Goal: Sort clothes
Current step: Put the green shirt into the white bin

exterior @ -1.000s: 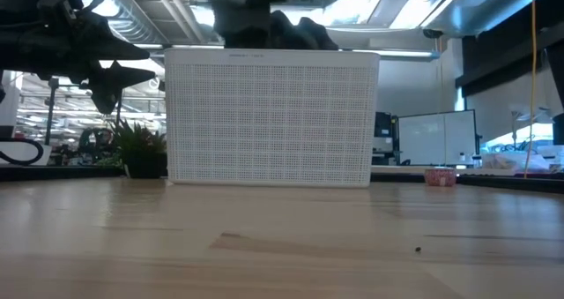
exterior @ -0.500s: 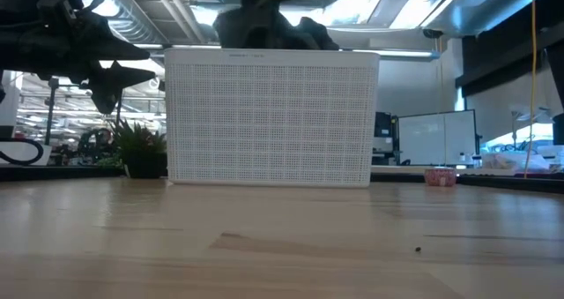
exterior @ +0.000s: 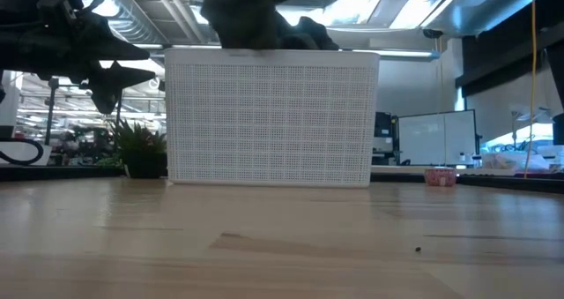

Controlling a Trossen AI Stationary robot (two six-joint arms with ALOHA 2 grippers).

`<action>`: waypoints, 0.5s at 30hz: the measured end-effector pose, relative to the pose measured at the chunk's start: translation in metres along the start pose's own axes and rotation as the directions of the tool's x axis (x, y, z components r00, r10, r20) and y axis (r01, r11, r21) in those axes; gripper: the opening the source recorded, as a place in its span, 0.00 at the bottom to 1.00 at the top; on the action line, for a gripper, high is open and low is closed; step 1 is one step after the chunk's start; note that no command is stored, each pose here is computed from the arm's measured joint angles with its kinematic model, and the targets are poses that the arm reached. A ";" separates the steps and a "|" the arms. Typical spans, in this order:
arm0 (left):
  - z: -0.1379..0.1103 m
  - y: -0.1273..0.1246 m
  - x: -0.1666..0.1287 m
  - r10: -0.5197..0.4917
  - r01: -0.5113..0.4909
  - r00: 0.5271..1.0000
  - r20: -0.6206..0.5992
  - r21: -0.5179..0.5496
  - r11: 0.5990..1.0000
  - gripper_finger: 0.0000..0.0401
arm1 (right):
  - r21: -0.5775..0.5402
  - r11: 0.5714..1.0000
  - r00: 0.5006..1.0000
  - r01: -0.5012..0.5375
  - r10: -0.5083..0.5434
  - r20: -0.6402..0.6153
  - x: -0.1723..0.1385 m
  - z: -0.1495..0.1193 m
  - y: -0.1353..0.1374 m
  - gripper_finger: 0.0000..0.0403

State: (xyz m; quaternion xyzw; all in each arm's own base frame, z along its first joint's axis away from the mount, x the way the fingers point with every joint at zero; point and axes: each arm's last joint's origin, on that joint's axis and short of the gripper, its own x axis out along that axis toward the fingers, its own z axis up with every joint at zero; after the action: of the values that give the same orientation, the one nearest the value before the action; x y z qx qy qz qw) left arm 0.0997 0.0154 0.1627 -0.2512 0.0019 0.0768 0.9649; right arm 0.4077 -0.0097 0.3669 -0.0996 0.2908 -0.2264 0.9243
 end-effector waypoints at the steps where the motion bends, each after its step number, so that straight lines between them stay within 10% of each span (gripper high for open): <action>1: 0.000 0.000 0.000 0.000 0.000 1.000 0.000 0.000 1.000 0.39 | 0.004 1.000 1.000 -0.019 0.019 0.000 -0.001 -0.003 0.000 0.67; 15: 0.000 0.000 0.000 0.000 0.000 1.000 0.000 0.000 1.000 0.39 | 0.176 0.976 0.960 -0.126 0.075 0.271 -0.035 -0.082 -0.013 0.67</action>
State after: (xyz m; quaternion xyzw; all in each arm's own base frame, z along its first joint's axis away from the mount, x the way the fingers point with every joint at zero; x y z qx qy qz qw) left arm 0.0997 0.0154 0.1628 -0.2512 0.0019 0.0767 0.9649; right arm 0.3293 -0.0091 0.3218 -0.0245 0.1472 -0.1907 0.9702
